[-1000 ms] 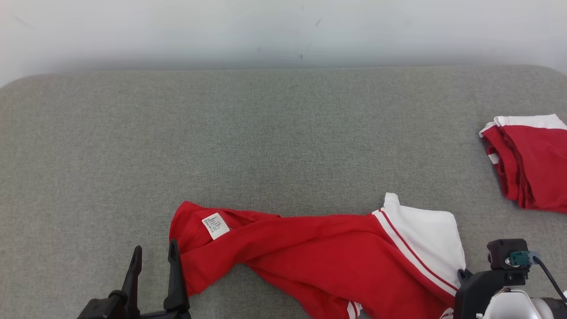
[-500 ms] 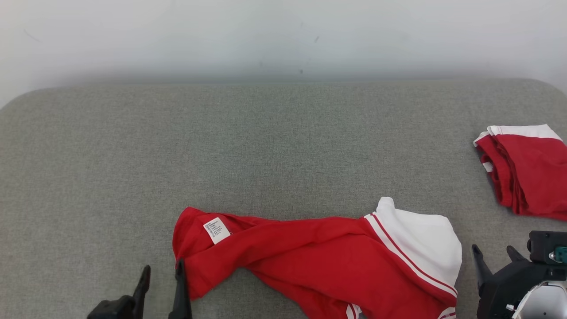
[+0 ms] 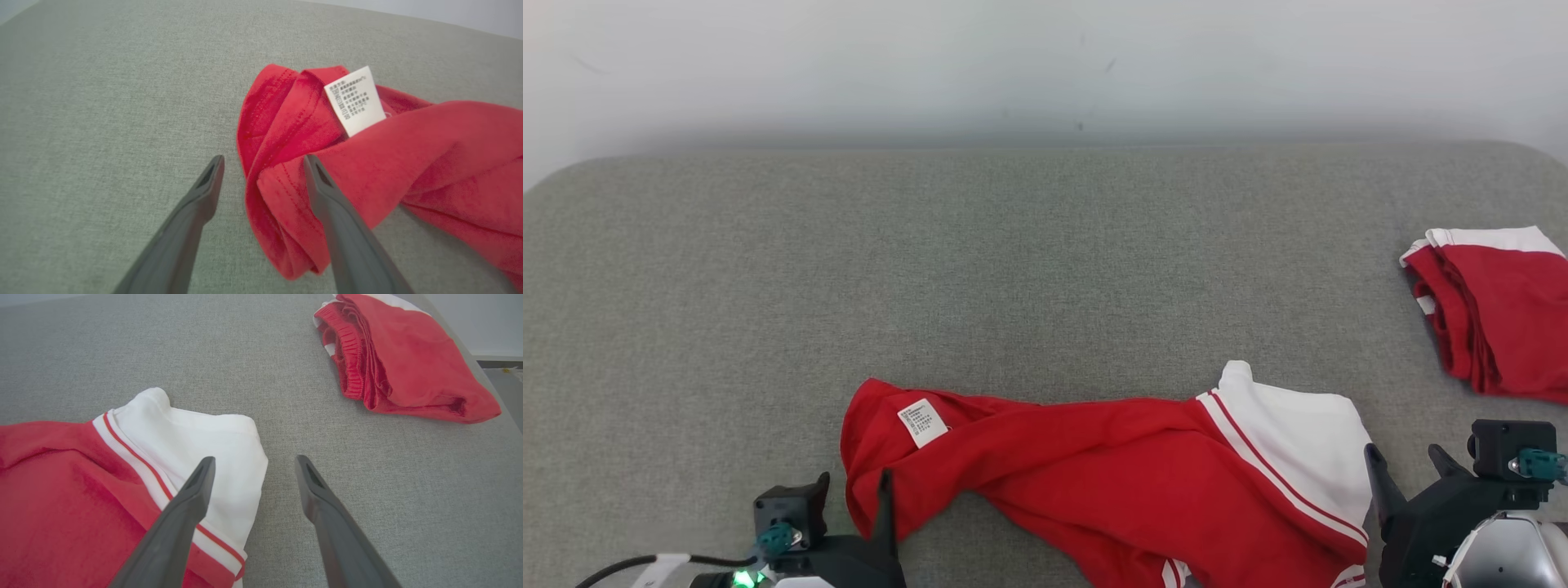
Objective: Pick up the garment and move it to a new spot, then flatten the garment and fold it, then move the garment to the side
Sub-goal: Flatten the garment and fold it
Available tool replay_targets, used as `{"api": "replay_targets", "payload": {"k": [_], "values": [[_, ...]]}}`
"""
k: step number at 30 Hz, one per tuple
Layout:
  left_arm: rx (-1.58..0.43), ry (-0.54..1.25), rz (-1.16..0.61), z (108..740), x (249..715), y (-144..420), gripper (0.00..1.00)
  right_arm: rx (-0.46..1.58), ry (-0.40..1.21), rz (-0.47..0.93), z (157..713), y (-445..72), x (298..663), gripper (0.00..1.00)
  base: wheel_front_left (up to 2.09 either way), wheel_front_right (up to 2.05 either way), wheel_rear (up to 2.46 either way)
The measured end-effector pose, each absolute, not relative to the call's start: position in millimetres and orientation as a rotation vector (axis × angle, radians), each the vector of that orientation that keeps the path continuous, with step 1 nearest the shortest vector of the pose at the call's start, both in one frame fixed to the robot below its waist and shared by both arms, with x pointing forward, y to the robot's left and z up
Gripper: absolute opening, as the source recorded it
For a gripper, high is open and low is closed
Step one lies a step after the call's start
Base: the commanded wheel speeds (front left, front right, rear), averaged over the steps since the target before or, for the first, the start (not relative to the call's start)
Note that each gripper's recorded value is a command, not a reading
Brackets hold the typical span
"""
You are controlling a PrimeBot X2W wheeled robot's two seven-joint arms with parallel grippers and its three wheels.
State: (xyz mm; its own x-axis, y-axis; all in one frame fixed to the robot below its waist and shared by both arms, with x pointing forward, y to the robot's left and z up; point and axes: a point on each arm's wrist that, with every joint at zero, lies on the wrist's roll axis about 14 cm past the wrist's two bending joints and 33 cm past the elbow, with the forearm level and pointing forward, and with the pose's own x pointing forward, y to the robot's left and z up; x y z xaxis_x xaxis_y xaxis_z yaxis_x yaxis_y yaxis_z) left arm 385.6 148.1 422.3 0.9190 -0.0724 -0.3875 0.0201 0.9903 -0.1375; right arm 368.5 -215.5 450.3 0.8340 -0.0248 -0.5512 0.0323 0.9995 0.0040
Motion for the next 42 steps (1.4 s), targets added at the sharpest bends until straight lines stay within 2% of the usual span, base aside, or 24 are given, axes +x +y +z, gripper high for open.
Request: {"api": "replay_targets", "payload": {"k": [26, 34, 42], "values": [[-0.124, 0.439, -0.093, 409.4, 381.0, 131.3, 1.0, 0.027, 0.606, -0.035, 441.3, -217.2, 369.2, 1.0, 0.0, 0.0, 0.0], [-0.144, 0.355, -0.12, 437.6, 385.9, 117.7, 1.0, 0.032, 0.599, -0.069, 443.9, -228.2, 365.2, 1.0, 0.0, 0.0, 0.0], [-0.194, 0.449, -0.088, 421.7, 372.8, 124.7, 1.0, 0.034, 0.606, -0.07, 441.3, -228.3, 365.0, 1.0, 0.0, 0.0, 0.0]]}}
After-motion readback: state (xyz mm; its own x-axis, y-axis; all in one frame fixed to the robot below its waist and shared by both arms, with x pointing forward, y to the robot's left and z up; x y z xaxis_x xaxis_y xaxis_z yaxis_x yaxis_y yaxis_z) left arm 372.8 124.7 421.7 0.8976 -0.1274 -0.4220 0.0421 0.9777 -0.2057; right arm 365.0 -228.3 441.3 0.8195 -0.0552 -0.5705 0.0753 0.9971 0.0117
